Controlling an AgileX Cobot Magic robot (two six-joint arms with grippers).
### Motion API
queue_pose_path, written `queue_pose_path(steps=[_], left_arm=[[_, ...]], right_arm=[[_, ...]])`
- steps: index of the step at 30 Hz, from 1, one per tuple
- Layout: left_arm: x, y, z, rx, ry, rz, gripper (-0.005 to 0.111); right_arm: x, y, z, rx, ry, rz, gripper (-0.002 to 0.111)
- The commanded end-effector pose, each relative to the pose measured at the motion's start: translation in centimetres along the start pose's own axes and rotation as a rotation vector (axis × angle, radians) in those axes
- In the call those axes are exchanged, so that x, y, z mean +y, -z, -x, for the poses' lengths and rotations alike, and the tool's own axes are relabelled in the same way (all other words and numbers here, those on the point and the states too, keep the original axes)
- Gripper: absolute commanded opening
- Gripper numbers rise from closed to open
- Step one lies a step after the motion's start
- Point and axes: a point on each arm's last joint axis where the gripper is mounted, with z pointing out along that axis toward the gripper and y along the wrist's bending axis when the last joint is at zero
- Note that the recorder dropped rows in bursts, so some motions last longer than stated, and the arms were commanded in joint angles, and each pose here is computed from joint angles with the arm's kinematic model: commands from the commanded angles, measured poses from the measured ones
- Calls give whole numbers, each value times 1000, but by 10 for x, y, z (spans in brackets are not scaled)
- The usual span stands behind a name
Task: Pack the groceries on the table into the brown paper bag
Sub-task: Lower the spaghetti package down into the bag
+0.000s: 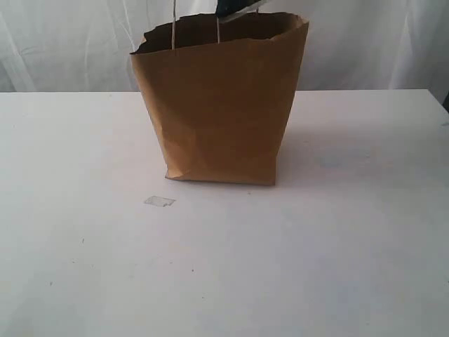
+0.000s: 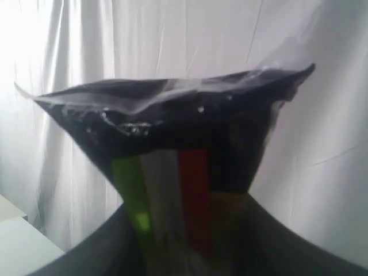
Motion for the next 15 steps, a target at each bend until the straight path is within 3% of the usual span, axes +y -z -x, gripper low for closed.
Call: queue_pose_path(steps=[1, 7, 15], left_arm=[[-1, 0, -1, 1, 9, -9, 0], [-1, 0, -1, 1, 9, -9, 0], [-1, 0, -1, 1, 9, -9, 0]], right_arm=[[7, 4, 18, -47, 59, -22, 0], [-3, 2, 1, 20, 71, -124, 0], [-3, -10, -23, 65, 55, -79, 0]])
